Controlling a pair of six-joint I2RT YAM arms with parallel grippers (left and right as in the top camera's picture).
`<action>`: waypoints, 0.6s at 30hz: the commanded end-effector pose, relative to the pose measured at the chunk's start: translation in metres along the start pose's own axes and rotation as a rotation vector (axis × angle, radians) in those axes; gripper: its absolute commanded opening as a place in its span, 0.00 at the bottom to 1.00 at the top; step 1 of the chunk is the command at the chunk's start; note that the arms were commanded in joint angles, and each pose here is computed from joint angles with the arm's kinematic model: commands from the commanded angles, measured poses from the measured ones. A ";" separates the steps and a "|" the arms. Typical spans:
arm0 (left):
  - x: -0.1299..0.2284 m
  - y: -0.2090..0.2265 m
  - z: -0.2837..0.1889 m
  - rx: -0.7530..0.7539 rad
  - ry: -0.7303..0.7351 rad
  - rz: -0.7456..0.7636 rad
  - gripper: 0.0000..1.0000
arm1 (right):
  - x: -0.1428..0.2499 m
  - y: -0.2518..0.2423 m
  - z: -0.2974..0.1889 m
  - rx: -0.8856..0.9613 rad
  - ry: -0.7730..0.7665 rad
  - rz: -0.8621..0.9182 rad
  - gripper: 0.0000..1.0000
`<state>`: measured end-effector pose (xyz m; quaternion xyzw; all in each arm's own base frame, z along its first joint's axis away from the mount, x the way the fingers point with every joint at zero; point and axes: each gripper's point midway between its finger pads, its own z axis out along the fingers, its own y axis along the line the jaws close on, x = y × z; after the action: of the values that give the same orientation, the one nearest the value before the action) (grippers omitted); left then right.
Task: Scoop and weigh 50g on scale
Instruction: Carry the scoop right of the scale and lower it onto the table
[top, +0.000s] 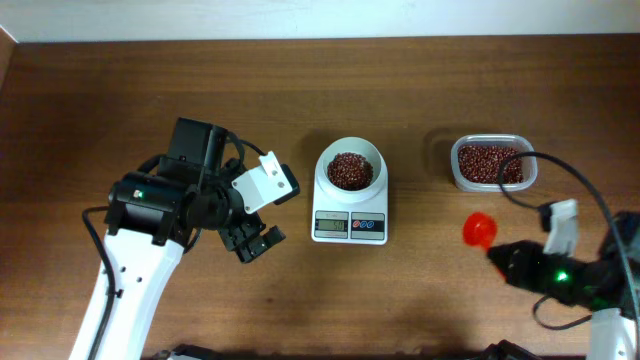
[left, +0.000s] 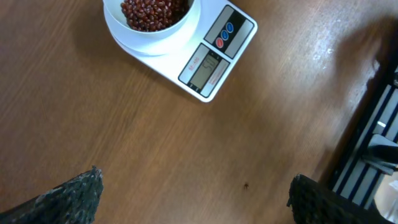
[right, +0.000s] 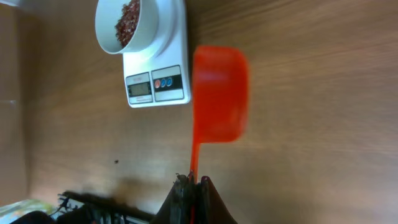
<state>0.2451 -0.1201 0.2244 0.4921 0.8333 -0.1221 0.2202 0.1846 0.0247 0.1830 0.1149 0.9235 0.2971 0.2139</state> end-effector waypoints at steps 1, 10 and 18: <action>-0.003 0.000 -0.004 -0.004 -0.016 0.008 0.99 | 0.030 -0.005 0.049 -0.226 0.024 0.059 0.04; -0.003 0.000 -0.004 -0.004 -0.016 0.008 0.99 | 0.028 -0.071 0.124 -0.238 0.006 0.275 0.04; -0.003 0.000 -0.004 -0.004 -0.016 0.009 0.99 | 0.024 -0.093 0.131 -0.133 -0.005 0.295 0.19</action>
<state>0.2449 -0.1202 0.2244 0.4922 0.8333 -0.1223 0.2198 0.2195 0.0324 0.0352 0.2101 0.8634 0.4164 0.1925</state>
